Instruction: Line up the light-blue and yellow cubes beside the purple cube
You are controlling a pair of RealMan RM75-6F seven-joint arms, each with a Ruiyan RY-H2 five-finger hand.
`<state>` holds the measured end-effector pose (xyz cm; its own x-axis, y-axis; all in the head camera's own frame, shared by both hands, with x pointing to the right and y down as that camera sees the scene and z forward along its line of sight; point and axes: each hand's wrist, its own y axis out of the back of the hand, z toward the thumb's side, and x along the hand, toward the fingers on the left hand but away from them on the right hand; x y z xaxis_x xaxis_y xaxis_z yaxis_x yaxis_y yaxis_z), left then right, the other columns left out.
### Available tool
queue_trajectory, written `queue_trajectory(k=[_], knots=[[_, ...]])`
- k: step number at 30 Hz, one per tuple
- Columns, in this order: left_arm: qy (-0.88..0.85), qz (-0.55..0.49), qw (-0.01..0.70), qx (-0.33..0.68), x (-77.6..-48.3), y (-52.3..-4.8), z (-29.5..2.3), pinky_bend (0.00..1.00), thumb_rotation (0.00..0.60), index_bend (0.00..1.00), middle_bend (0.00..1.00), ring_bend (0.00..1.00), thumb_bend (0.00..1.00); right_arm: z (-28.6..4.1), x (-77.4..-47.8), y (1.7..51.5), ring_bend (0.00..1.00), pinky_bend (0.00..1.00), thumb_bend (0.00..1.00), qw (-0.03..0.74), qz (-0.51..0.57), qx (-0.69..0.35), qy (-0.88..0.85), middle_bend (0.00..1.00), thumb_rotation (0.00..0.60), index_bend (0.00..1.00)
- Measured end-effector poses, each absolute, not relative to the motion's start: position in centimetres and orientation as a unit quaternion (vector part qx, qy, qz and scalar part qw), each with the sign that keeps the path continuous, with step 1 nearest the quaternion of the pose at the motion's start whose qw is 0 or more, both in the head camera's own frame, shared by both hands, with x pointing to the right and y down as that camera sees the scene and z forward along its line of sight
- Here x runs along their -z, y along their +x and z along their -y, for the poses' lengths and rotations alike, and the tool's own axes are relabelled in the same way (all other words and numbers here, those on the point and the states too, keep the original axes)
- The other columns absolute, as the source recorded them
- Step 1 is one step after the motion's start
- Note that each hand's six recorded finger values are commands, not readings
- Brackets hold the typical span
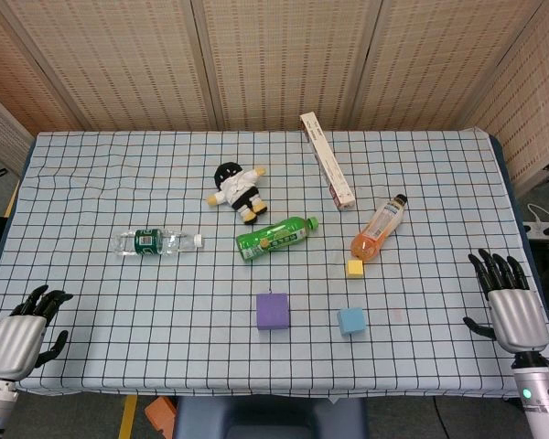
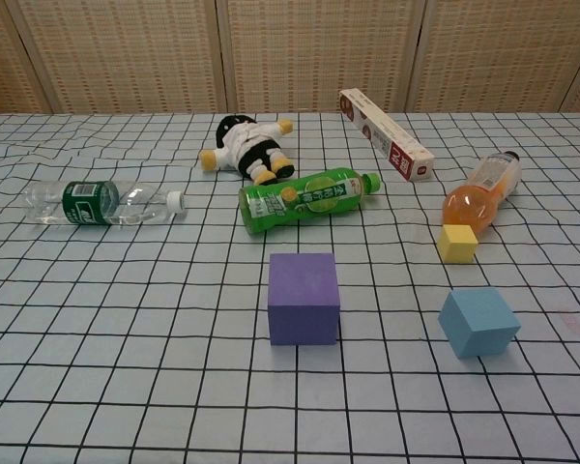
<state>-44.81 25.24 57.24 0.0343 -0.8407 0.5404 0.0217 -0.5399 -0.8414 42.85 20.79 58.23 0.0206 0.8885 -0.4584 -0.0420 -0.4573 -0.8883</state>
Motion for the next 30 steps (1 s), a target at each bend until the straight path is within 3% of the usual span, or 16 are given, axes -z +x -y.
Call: queue_trajectory(k=[17, 20, 25, 26, 28, 30], knots=[[-0.63, -0.318, 0.339, 0.622, -57.6, -44.9, -25.5, 0.34, 0.6, 0.25, 0.22, 0.1, 0.42, -20.4, -57.8, 42.7, 0.0, 0.0, 0.0, 0.425, 0.377, -0.594, -0.57, 0.0, 0.6, 0.0], [-0.628, -0.321, 0.341, 0.621, -57.3, -44.9, -25.4, 0.34, 0.6, 0.25, 0.22, 0.1, 0.42, -20.5, -57.3, 42.5, 0.0, 0.06, 0.0, 0.441, 0.391, -0.583, -0.559, 0.01, 0.6, 0.04], [-0.626, -0.324, 0.34, 0.623, -57.2, -45.0, -25.4, 0.35, 0.6, 0.25, 0.22, 0.1, 0.42, -20.1, -56.8, 42.0, 0.1, 0.23, 0.0, 0.458, 0.409, -0.558, -0.558, 0.14, 0.6, 0.18], [-0.625, -0.324, 0.34, 0.623, -57.2, -45.0, -25.4, 0.35, 0.6, 0.25, 0.21, 0.1, 0.42, -20.1, -56.8, 42.0, 0.14, 0.32, 0.0, 0.458, 0.41, -0.556, -0.559, 0.2, 0.6, 0.22], [-0.624, -0.324, 0.338, 0.625, -57.4, -45.2, -25.4, 0.36, 0.6, 0.25, 0.21, 0.1, 0.42, -19.7, -56.8, 41.8, 0.28, 0.62, 0.0, 0.458, 0.41, -0.552, -0.563, 0.37, 0.6, 0.3], [-0.625, -0.323, 0.335, 0.628, -57.6, -45.3, -25.5, 0.36, 0.6, 0.25, 0.21, 0.1, 0.42, -19.0, -57.0, 41.4, 0.44, 0.83, 0.0, 0.456, 0.405, -0.552, -0.569, 0.53, 0.6, 0.35]])
